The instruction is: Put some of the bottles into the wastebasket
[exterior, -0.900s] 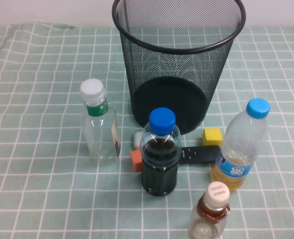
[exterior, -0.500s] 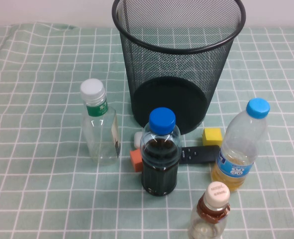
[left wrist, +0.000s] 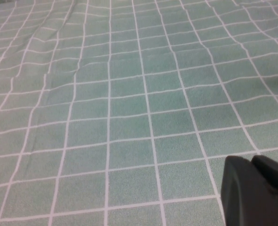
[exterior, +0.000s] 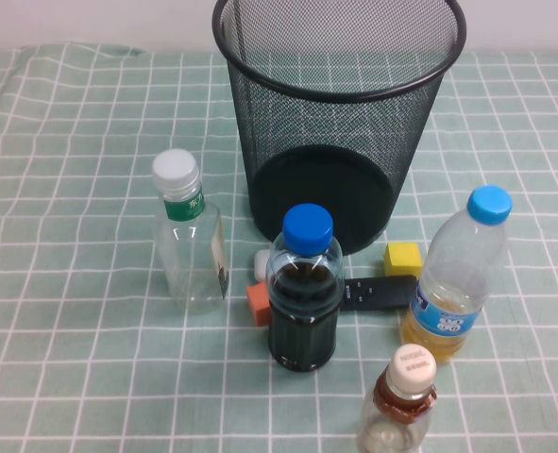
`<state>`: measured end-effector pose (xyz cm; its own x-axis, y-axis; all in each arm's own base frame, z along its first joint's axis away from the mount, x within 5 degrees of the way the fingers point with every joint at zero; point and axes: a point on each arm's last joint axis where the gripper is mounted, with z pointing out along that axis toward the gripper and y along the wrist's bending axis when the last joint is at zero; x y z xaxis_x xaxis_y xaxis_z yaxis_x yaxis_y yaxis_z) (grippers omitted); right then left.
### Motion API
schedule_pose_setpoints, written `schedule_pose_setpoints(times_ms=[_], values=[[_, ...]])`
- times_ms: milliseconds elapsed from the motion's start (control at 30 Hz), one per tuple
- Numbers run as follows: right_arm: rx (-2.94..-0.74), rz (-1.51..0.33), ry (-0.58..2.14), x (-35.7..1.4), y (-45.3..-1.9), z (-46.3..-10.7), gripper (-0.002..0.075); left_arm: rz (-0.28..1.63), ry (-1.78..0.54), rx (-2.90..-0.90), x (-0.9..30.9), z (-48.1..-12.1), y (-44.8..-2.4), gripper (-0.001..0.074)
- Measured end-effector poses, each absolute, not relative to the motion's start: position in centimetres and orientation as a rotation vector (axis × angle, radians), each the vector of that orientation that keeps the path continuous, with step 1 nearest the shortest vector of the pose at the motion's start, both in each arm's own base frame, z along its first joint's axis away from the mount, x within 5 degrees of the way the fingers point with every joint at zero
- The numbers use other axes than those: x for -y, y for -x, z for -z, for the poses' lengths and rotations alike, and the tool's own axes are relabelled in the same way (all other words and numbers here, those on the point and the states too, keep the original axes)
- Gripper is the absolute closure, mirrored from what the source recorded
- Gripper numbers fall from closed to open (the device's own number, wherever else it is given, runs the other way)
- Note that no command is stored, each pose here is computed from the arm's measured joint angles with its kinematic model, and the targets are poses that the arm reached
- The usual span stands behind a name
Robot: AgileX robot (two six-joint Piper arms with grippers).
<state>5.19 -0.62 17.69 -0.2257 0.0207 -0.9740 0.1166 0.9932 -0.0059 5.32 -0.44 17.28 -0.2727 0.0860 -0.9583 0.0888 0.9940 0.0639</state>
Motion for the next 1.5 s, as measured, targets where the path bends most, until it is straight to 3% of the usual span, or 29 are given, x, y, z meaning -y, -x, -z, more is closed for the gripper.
schedule_pose_setpoints(times_ms=[167, 433, 633, 900, 1133, 1333, 1500], values=[[-1.797, 0.089, -0.101, 0.6, -5.2, -17.7, 0.0733, 0.022, -0.11, -1.825, 0.5, -17.5, -5.4, 0.0736], [-1.797, 0.089, -0.101, 0.6, -5.2, -17.7, 0.0733, 0.401, 0.244, -1.628, 0.9, -19.3, -5.6, 0.0736], [-1.797, 0.089, -0.101, 0.6, -5.2, -17.7, 0.0733, 0.497, 0.333, -1.561, 0.8, -20.3, -5.6, 0.0736], [-1.797, 0.089, -0.101, 0.6, -5.2, -17.7, 0.0733, 0.523, 0.15, -1.813, 2.4, -26.3, -6.2, 0.0736], [-1.797, 0.089, -0.101, 0.6, -5.2, -17.7, 0.0733, 0.487, -0.126, -2.088, 4.0, -28.6, -10.7, 0.0736], [-1.797, 0.089, -0.101, 0.6, -5.2, -17.7, 0.0733, 0.5, -0.478, -2.064, 7.9, -29.7, -14.4, 0.0736], [-1.797, 0.089, -0.101, 0.6, -5.2, -17.7, 0.0733, 0.429, -0.545, -1.948, 10.5, -29.1, -17.2, 0.0736]])
